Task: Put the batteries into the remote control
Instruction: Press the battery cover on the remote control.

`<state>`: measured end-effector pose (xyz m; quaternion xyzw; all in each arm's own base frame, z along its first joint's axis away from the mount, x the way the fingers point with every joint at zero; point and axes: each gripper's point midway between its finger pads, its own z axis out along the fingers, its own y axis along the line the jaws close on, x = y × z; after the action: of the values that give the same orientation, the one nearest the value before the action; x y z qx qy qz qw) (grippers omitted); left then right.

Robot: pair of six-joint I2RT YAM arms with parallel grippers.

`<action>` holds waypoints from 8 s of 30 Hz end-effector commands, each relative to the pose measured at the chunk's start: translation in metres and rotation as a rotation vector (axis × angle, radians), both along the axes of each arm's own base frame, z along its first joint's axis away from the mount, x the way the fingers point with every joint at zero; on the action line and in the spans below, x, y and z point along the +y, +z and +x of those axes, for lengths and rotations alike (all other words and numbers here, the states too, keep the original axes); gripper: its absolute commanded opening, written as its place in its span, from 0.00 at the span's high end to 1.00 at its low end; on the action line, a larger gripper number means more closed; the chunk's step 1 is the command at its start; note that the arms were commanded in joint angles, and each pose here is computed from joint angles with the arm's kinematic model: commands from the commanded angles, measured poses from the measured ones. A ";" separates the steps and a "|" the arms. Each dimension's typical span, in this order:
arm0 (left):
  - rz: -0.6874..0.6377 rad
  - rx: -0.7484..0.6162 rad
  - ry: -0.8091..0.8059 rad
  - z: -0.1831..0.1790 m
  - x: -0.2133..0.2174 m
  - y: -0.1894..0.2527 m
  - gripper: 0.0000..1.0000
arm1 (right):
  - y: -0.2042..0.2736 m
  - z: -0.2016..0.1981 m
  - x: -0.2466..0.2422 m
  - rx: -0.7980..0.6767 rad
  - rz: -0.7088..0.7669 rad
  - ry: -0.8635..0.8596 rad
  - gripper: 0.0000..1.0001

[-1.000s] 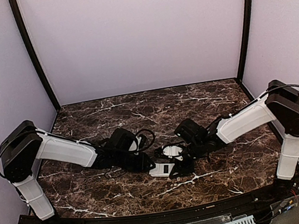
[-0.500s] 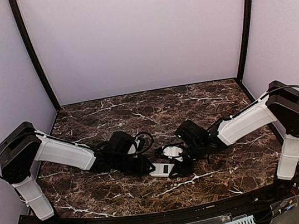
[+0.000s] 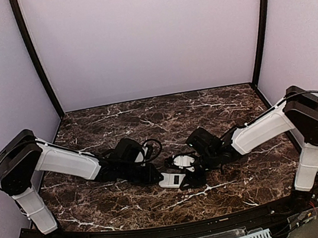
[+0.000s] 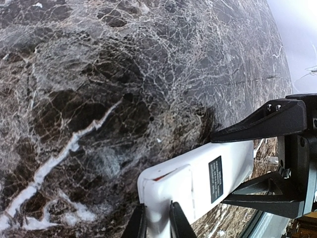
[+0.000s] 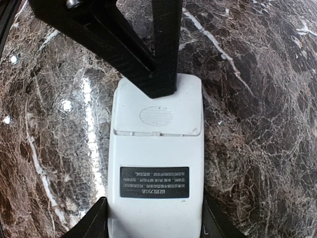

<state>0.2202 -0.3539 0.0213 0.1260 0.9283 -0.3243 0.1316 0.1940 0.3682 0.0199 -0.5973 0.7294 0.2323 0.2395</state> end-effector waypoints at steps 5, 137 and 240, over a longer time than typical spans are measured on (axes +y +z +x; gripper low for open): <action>0.344 0.217 -0.054 -0.062 0.068 -0.085 0.78 | -0.025 -0.011 -0.006 0.041 -0.061 -0.010 0.80; 0.350 0.318 -0.194 -0.104 0.042 -0.090 0.89 | -0.033 0.005 0.003 -0.024 -0.049 -0.060 0.98; 0.172 0.021 -0.061 -0.028 0.057 -0.014 0.61 | 0.027 0.015 0.002 0.040 0.128 -0.142 0.06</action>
<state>0.2015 -0.3345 0.0258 0.1795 0.9296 -0.2970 0.1239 0.2019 0.3691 0.0275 -0.5491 0.7511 0.2455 0.2722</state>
